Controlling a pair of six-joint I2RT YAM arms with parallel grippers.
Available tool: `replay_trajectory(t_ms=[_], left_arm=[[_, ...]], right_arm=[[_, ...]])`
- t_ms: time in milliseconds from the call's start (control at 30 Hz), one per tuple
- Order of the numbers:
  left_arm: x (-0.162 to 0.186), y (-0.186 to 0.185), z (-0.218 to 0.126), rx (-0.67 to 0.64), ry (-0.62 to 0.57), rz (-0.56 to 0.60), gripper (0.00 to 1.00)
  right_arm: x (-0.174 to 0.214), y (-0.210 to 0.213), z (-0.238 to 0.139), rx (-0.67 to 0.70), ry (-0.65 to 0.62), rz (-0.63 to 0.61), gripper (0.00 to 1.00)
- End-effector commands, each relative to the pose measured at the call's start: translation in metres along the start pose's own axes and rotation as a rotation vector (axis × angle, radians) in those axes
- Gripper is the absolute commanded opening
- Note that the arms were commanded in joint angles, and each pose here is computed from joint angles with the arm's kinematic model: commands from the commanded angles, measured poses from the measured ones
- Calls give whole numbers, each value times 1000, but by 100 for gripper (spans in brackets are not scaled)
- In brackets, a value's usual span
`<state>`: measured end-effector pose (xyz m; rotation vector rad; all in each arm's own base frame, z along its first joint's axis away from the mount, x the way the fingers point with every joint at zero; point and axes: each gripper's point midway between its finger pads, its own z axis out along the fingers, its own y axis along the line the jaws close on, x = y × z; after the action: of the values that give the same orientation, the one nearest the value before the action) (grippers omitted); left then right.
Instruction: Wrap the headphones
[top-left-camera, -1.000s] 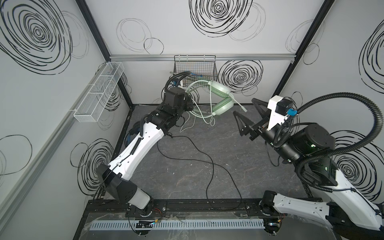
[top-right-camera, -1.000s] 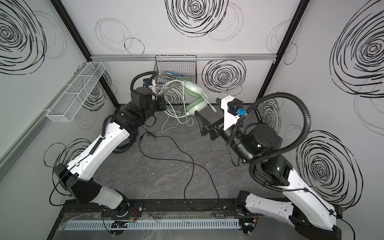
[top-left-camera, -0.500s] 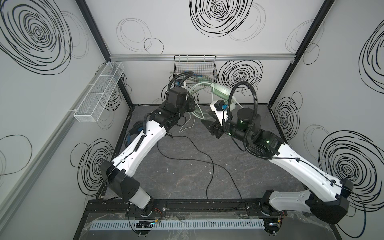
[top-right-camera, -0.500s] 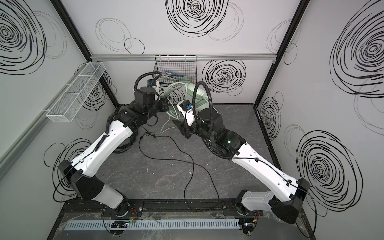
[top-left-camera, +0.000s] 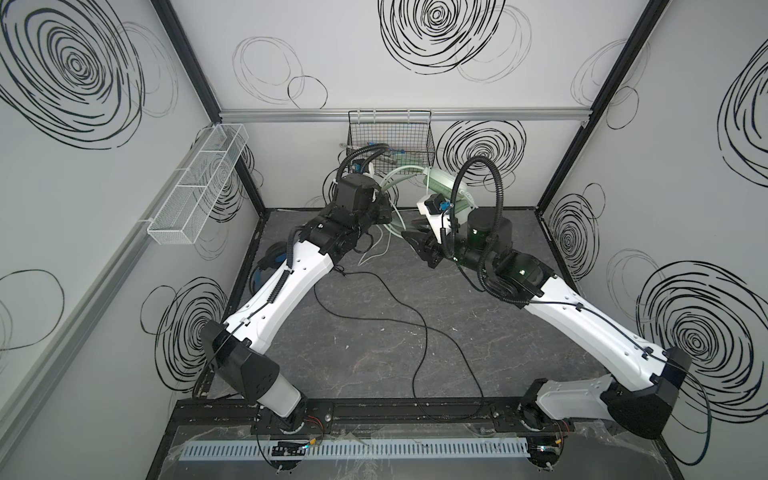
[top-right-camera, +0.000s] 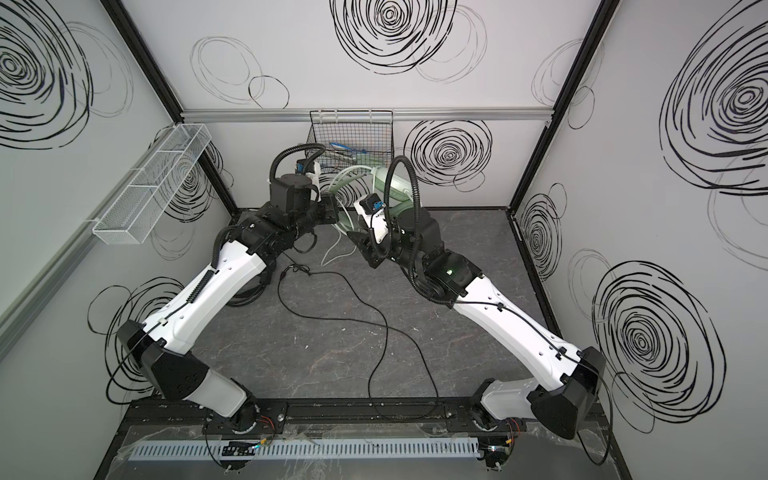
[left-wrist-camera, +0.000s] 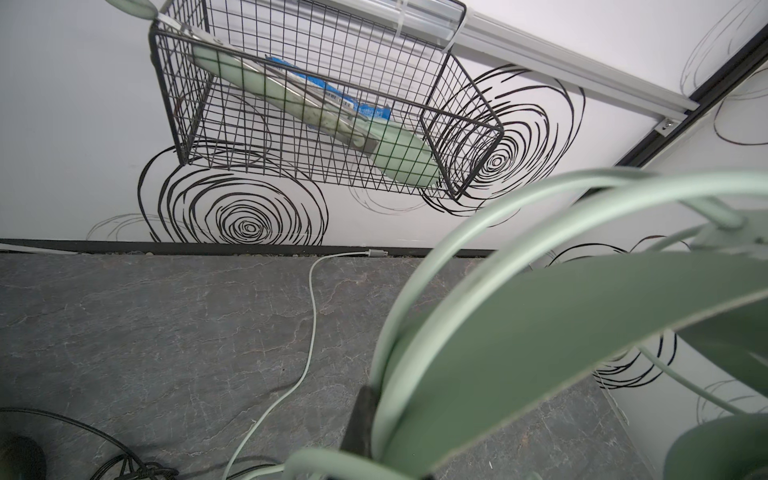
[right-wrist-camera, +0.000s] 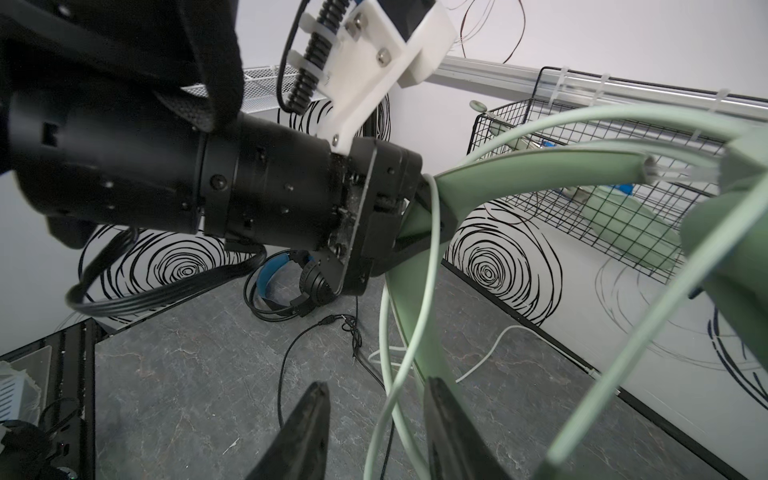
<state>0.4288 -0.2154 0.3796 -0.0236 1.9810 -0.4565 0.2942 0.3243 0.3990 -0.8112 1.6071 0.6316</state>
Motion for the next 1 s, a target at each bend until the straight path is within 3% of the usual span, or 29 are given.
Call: replay_trajectory(t_ms=[0,967], left_arm=[[-32,-20,-10,87,-117,-68,0],[-8,-50,-25,187,-105,-58,0]], right_arm=[[-16,-10,2,20,-60,13,43],[21,-29,39,8,-1,118,47]])
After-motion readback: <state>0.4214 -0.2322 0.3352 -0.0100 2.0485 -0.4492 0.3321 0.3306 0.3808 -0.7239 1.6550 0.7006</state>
